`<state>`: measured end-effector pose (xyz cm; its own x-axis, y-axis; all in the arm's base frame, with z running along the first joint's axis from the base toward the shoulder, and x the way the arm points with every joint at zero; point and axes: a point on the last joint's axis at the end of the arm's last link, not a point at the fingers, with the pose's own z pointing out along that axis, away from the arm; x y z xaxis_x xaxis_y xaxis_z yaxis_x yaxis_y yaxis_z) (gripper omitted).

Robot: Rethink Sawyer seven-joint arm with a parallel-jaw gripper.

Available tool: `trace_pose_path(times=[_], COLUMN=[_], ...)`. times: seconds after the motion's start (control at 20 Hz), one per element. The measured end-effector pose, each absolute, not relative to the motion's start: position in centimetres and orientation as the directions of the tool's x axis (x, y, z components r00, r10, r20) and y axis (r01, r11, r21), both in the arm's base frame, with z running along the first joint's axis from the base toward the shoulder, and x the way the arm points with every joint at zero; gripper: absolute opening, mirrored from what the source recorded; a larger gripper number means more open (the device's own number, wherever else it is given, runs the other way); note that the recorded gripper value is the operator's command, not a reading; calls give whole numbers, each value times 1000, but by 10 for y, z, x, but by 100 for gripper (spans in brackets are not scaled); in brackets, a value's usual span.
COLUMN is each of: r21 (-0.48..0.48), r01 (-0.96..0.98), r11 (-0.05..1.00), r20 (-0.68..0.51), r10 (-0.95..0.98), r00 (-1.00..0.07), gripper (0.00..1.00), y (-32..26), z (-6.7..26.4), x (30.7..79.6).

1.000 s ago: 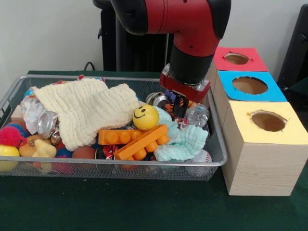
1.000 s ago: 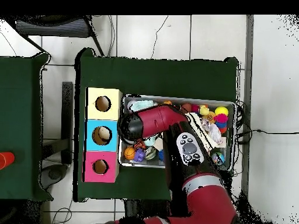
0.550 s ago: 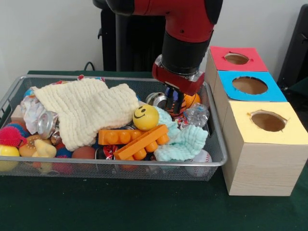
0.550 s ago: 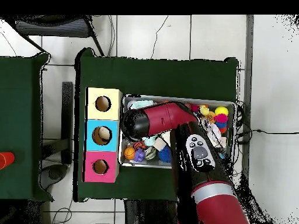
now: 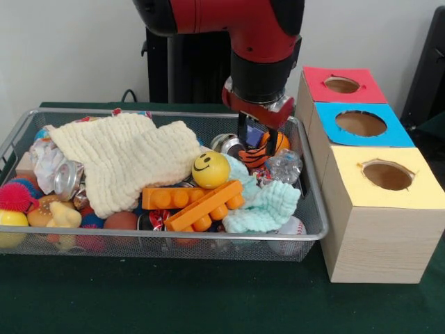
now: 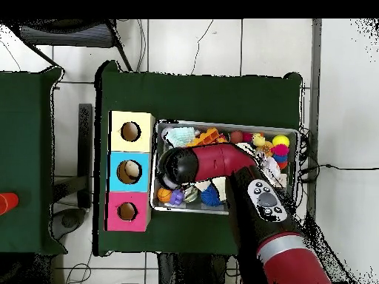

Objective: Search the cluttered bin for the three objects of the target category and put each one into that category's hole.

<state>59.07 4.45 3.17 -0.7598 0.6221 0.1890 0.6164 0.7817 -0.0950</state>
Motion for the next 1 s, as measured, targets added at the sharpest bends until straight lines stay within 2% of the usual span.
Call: trace_pose_path(times=[0.25, 0.5, 1.0], r21=[-78, -25, 173], r01=[641, 671, 710], r11=[764, 741, 683], r20=[248, 244, 85], r10=[638, 656, 708], r00=[-729, -714, -701], gripper=[100, 100, 100], y=[58, 66, 63], z=[27, 22, 10], x=[567, 558, 585])
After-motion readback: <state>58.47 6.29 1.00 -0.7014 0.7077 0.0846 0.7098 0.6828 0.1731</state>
